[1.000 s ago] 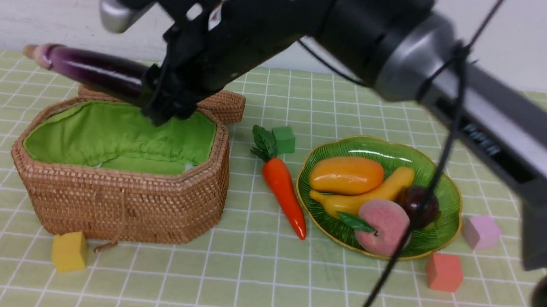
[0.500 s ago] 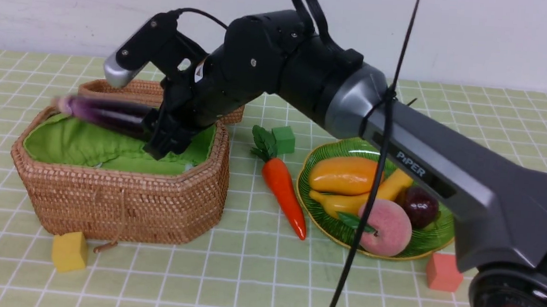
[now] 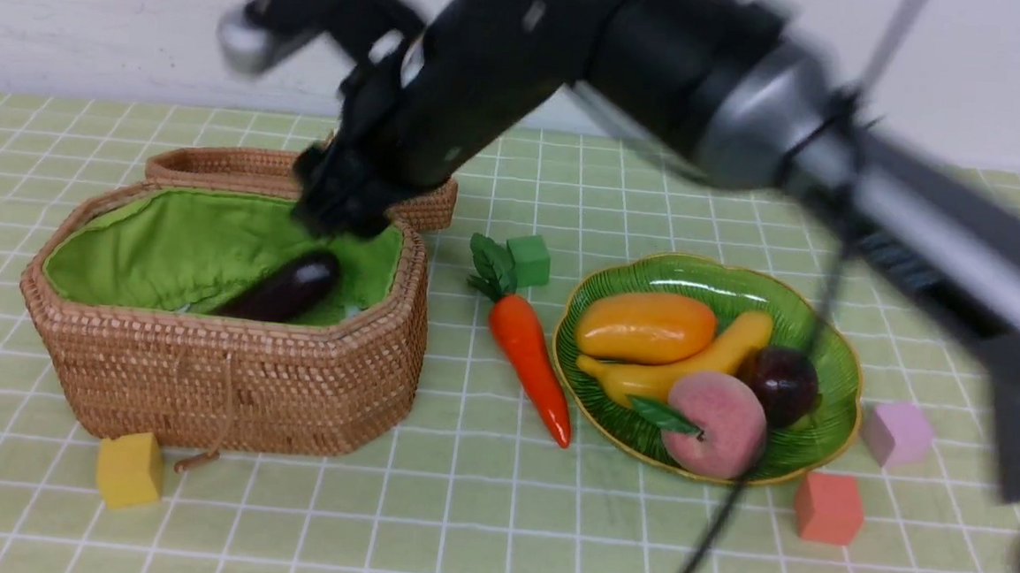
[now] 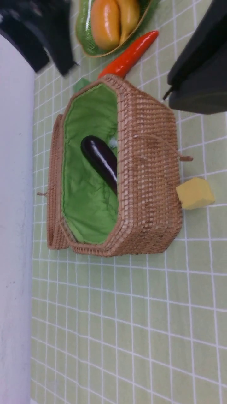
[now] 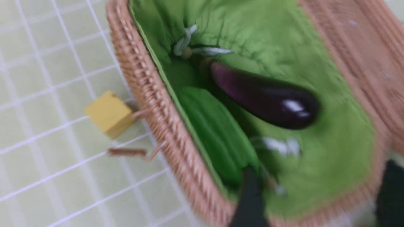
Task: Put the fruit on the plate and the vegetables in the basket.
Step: Use the right arm to grab a carrot and put it into the left basket
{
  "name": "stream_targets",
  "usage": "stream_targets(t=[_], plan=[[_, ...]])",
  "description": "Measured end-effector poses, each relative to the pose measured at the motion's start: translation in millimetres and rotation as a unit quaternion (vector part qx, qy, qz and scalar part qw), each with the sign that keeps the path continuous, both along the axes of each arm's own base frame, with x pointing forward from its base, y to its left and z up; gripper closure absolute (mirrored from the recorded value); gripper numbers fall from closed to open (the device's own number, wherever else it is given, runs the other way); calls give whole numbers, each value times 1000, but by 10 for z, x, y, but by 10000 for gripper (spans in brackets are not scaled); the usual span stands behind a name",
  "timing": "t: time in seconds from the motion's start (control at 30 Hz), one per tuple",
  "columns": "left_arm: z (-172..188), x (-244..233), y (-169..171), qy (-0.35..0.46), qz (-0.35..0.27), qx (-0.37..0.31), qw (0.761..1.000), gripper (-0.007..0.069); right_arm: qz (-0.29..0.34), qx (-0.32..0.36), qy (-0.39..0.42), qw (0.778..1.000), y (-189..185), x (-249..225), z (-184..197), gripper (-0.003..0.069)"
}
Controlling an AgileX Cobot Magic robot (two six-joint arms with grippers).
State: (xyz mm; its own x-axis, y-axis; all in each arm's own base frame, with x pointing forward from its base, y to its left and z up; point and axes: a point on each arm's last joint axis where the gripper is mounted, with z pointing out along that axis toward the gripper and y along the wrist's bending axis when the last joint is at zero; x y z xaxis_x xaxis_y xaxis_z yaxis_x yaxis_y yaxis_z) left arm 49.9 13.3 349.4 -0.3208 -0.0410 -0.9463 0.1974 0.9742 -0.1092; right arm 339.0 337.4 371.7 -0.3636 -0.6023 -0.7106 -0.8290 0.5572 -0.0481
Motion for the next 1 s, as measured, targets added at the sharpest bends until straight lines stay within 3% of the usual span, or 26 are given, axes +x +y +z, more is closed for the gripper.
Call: stream_targets(t=[0.1, 0.23, 0.33, 0.43, 0.57, 0.73, 0.8, 0.87, 0.9, 1.0], plan=[[-3, -17, -57, 2, -34, -1, 999, 610, -46, -35, 20, 998, -259, -168, 269, 417], [8, -35, -118, -2, -68, -9, 998, 610, -119, -49, 18, 991, -408, -153, 329, 595], [18, -49, -159, -5, -91, -18, 996, 610, -157, -46, 39, 986, -460, -139, 277, 666], [22, -59, -184, -6, -106, -20, 994, 610, -196, -47, 78, 976, -524, -158, 152, 676], [17, -68, -198, -5, -117, -14, 993, 610, -242, -72, 135, 958, -595, -123, -188, 646], [16, -69, -200, -5, -119, -13, 993, 608, -267, -95, 191, 940, -635, 49, -598, 536], [16, -70, -201, -5, -119, -13, 993, 607, -267, -96, 213, 935, -666, 223, -849, 414], [15, -70, -201, -5, -119, -13, 993, 607, -266, -86, 216, 936, -675, 306, -932, 366], [15, -71, -202, -4, -120, -13, 993, 607, -262, -73, 212, 939, -687, 401, -1013, 293], [15, -71, -202, -4, -120, -13, 993, 607, -258, -51, 192, 946, -715, 577, -1143, 181]])
